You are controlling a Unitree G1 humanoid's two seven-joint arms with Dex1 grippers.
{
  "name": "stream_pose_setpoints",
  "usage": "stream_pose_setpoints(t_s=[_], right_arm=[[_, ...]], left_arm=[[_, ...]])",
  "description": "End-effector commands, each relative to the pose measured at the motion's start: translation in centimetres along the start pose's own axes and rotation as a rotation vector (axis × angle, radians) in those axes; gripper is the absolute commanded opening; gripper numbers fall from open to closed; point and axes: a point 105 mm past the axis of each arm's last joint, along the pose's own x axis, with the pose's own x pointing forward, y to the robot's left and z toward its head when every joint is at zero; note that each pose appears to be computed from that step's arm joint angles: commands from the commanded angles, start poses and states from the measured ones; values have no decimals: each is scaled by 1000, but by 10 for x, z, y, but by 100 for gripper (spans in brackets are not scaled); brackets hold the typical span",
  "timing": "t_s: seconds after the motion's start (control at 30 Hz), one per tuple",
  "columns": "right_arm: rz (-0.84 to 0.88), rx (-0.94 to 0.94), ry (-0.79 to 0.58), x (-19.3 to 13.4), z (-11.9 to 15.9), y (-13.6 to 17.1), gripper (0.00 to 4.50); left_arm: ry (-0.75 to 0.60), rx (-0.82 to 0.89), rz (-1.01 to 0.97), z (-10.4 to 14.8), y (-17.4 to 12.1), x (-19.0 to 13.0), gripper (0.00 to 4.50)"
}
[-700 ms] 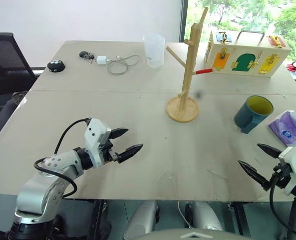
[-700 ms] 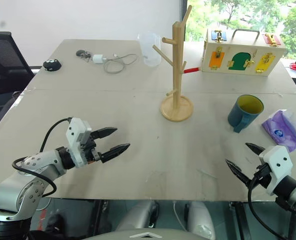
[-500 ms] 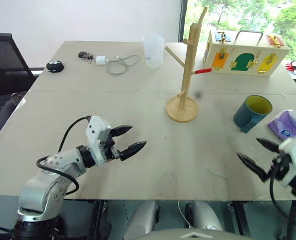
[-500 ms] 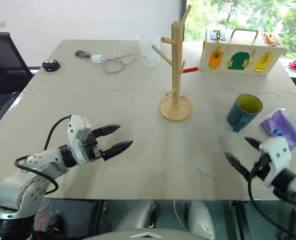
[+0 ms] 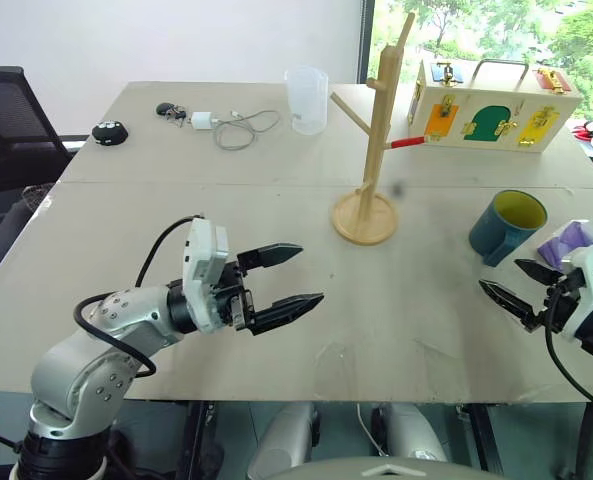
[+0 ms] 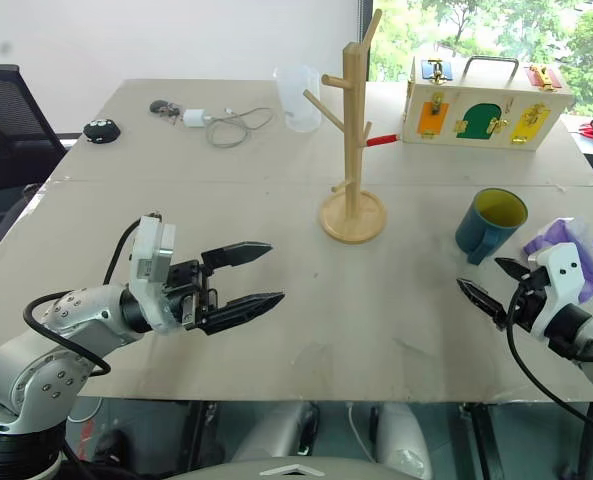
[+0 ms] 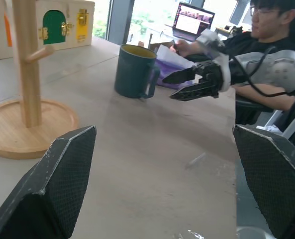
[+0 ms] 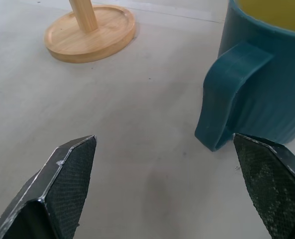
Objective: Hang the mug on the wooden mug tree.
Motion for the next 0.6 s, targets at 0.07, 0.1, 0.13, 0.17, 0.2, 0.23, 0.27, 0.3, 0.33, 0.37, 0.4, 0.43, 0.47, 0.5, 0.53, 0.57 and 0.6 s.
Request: stream_pose_setpoints(t_s=[0.07,0.1,0.13,0.17,0.2,0.23,0.27,0.3,0.33,0.37,0.4,0.43,0.47,0.5,0.53,0.57,0.6], right_arm=[[32,-45,-35,9,11,-2,442],[41,-45,-43,12,13,-1,442],[46,-46,-48,14,14,-1,442],[49,-48,-52,16,15,-1,442],[55,-50,-55,18,17,0,442],[61,-50,-57,19,18,0,442],[66,-52,-60,22,19,0,442],[74,-54,-63,24,21,1,442],[78,-55,-65,25,22,2,442],[81,-56,-67,27,24,3,442],[83,-56,-69,28,24,3,442],[85,-55,-71,28,26,4,442],[89,-55,-73,29,27,4,442],[91,-54,-75,30,27,5,442],[92,-53,-76,31,28,5,442],[94,-53,-75,31,28,5,442],[94,-52,-75,31,27,6,442]], left_arm=[[-5,43,-47,8,-9,2,450],[-6,45,-47,9,-10,2,450],[-7,47,-48,9,-10,1,450],[-7,48,-49,9,-10,1,450],[-6,49,-50,10,-11,1,450],[-4,46,-60,10,-12,1,450],[0,46,-70,9,-14,1,450],[4,48,-82,9,-16,1,450],[7,47,-92,9,-18,1,450],[9,49,-96,10,-18,0,450],[10,49,-99,10,-19,0,450],[12,50,-99,10,-19,0,450],[15,53,-98,10,-18,-1,450],[18,56,-96,10,-18,-1,450],[20,58,-94,10,-17,-1,450],[22,60,-91,10,-17,-1,450],[23,60,-88,9,-16,-2,450]])
